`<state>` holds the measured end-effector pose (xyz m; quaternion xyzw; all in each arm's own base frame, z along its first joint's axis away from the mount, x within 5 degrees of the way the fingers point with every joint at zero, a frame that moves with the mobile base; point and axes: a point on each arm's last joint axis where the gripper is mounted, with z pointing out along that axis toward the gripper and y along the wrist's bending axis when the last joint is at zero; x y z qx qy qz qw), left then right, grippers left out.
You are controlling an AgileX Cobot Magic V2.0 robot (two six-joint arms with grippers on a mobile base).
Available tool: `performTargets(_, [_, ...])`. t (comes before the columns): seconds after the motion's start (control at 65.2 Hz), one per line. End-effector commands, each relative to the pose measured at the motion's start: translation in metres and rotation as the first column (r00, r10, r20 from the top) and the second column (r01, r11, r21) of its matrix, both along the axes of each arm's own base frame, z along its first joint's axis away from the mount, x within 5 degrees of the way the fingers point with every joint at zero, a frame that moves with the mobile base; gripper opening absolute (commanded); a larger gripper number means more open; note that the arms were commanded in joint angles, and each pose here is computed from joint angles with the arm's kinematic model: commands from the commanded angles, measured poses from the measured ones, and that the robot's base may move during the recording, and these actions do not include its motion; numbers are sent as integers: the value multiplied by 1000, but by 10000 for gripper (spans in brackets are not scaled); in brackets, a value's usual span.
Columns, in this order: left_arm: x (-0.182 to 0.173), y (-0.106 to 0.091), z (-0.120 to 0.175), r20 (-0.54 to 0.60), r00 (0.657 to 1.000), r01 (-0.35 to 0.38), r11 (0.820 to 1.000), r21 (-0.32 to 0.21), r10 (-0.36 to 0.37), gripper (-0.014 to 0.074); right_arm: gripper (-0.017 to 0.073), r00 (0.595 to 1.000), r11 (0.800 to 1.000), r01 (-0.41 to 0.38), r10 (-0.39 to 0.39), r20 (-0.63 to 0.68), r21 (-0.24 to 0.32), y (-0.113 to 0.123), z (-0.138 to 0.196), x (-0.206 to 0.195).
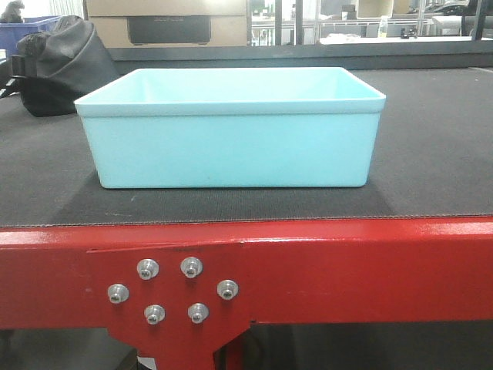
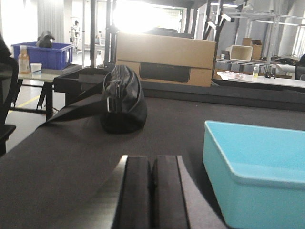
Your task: Fetch blue bin and place on conveyor start
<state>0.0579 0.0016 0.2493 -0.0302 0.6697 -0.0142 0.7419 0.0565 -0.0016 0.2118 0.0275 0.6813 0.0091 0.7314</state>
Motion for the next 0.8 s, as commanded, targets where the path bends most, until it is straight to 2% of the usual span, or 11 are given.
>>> performTargets(0.0, [-3,0,-14,-9,1000,-6,1000,-13,6,-111,-163,1000,1000,-1,1,25,-6,0,2,0])
performTargets(0.23, [-1,0,-40,-61,998,-6,1000,-21,5,-111,-163,1000,1000,-1,1,25,-6,0,2,0])
performTargets(0.292, [-2,0,-36,-14,1000,-1,1000,-19,1,-111,-163,1000,1000,-1,1,25,-6,0,2,0])
performTargets(0.338, [-2,0,-39,-48,999,-1,1000,-20,0,-111,-163,1000,1000,-1,1,25,-6,0,2,0])
performTargets(0.553, [-2,0,-37,-20,1000,3,1000,-18,-3,-111,-163,1000,1000,-1,1,25,-6,0,2,0])
performTargets(0.645, [-2,-1,-32,28,1000,14,1000,14,-14,-111,-163,1000,1000,-1,1,25,-6,0,2,0])
performTargets(0.783, [-2,-1,-32,26,1000,15,1000,16,-15,-111,-163,1000,1000,-1,1,25,-6,0,2,0])
